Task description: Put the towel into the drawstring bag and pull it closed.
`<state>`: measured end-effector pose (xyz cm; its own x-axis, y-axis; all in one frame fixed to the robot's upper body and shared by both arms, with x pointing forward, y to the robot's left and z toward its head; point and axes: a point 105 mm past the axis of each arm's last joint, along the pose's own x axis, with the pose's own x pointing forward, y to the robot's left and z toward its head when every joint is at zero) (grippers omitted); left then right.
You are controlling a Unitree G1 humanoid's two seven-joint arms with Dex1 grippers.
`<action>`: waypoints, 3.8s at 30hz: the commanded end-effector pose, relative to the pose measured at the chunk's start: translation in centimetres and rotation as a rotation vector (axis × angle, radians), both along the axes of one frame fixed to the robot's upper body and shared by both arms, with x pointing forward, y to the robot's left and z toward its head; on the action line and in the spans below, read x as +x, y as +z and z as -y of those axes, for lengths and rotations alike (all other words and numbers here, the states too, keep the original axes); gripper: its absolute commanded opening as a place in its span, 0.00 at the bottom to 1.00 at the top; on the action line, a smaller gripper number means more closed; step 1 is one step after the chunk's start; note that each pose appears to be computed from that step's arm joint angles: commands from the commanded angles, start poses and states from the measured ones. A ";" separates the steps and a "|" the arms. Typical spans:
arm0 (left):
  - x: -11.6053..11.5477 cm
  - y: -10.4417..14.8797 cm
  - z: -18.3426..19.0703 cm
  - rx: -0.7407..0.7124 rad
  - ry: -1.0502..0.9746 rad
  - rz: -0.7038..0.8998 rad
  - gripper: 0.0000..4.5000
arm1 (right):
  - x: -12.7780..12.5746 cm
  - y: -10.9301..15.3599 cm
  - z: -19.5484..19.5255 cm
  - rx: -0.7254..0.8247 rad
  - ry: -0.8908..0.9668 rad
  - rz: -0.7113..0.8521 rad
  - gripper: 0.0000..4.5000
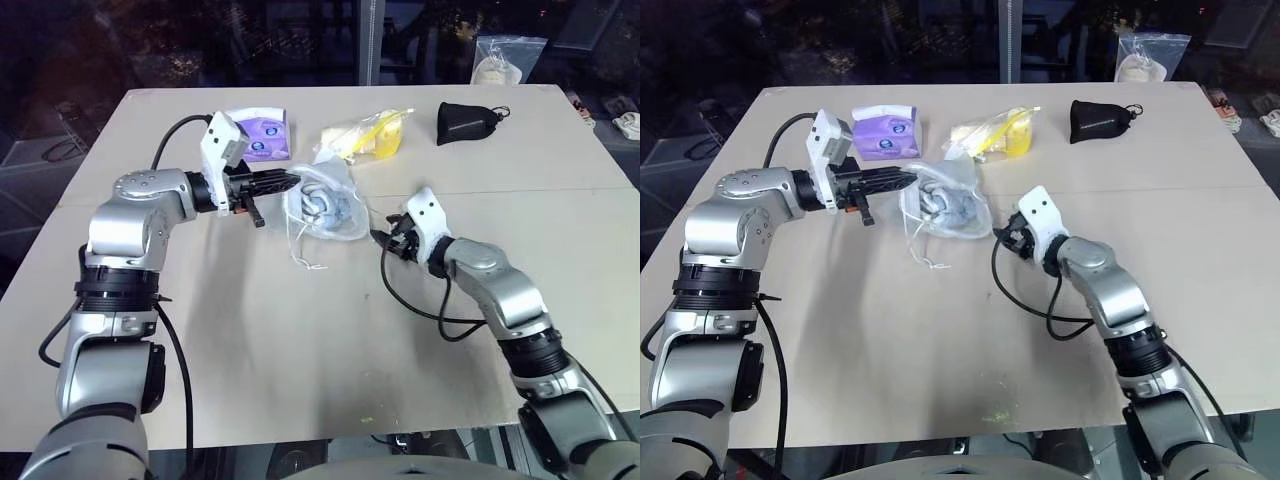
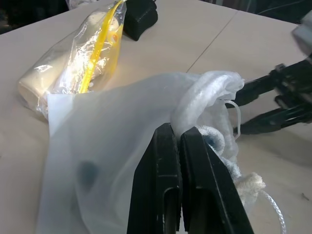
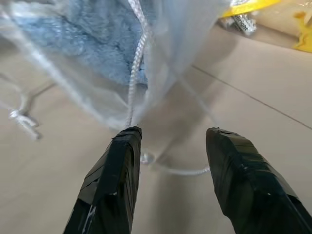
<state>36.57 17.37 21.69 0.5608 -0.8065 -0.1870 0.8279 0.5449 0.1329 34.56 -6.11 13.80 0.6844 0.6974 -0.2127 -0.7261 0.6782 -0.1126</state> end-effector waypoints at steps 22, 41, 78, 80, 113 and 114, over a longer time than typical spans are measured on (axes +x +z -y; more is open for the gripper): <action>-0.7 1.1 -0.3 0.025 0.016 0.079 0.00 | 2.6 1.1 0.1 -0.066 -0.139 0.102 0.51; 0.1 1.1 0.1 0.116 -0.026 0.150 0.00 | 5.6 1.0 -1.1 -0.076 -0.293 0.271 0.01; -2.0 -6.1 -2.5 -0.018 0.355 0.176 0.00 | 3.2 6.8 -0.1 0.070 -0.288 0.339 0.00; -1.5 -2.5 -4.3 -0.035 0.421 0.323 0.00 | 3.0 9.1 1.1 0.047 -0.306 0.412 0.00; 1.8 9.6 -23.0 -0.023 1.220 0.604 0.00 | -1.2 19.2 30.1 -0.308 -1.198 0.665 0.00; 2.0 10.2 -22.0 -0.042 1.161 0.634 0.00 | -0.9 19.1 29.7 -0.298 -1.163 0.658 0.00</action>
